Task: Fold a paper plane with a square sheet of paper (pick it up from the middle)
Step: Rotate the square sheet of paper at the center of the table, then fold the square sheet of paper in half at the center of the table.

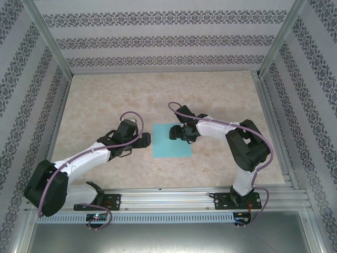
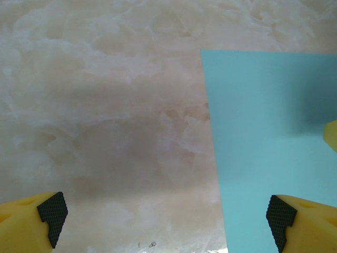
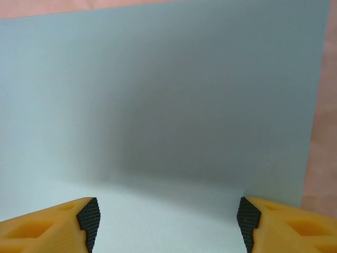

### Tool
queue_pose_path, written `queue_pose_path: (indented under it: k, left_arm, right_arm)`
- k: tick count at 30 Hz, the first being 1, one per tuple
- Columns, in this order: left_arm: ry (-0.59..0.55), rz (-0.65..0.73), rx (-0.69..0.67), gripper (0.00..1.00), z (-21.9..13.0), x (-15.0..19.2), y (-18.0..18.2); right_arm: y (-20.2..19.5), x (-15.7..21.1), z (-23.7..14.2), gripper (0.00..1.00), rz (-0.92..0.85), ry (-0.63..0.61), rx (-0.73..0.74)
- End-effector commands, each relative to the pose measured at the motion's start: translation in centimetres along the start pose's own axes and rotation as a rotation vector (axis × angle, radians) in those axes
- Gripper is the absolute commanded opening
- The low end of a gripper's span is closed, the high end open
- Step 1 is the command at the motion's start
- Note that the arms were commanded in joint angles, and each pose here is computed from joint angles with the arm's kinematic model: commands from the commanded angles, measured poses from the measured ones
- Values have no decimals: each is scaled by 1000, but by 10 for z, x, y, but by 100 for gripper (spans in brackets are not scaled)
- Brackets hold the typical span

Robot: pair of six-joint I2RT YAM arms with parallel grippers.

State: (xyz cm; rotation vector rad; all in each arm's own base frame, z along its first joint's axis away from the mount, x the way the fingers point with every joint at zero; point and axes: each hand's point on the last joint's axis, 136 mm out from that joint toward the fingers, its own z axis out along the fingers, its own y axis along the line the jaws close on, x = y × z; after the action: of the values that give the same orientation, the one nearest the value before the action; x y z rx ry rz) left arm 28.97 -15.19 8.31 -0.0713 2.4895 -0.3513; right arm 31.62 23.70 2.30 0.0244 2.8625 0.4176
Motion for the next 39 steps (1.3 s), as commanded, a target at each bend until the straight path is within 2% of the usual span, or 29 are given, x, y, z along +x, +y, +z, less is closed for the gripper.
queue_pose_path:
  k: [1,5,7,10,14,24,39]
  left_arm:
    - [-50,-20,10,100,-2,-19,-3]
    - [-65,-90,-4,100,-1,-24,10]
    - [-69,-138,2,100,1,-26,18]
    - [-60,-186,33,100,4,-28,25]
    - [-46,-187,46,100,7,-28,30]
    - [-12,-174,73,100,16,-30,30]
    - [13,-164,114,100,20,-27,23]
  right_arm:
    - [-7,-1,-18,74,-34,4,60]
    - [2,-8,-39,81,-93,-25,129]
    - [2,-7,-44,91,-98,-18,205]
    - [1,-6,-46,94,-77,-23,282]
    - [21,-4,-36,98,-67,-13,229]
    - [43,-1,-13,98,-56,36,268]
    - [45,1,10,98,-39,75,268]
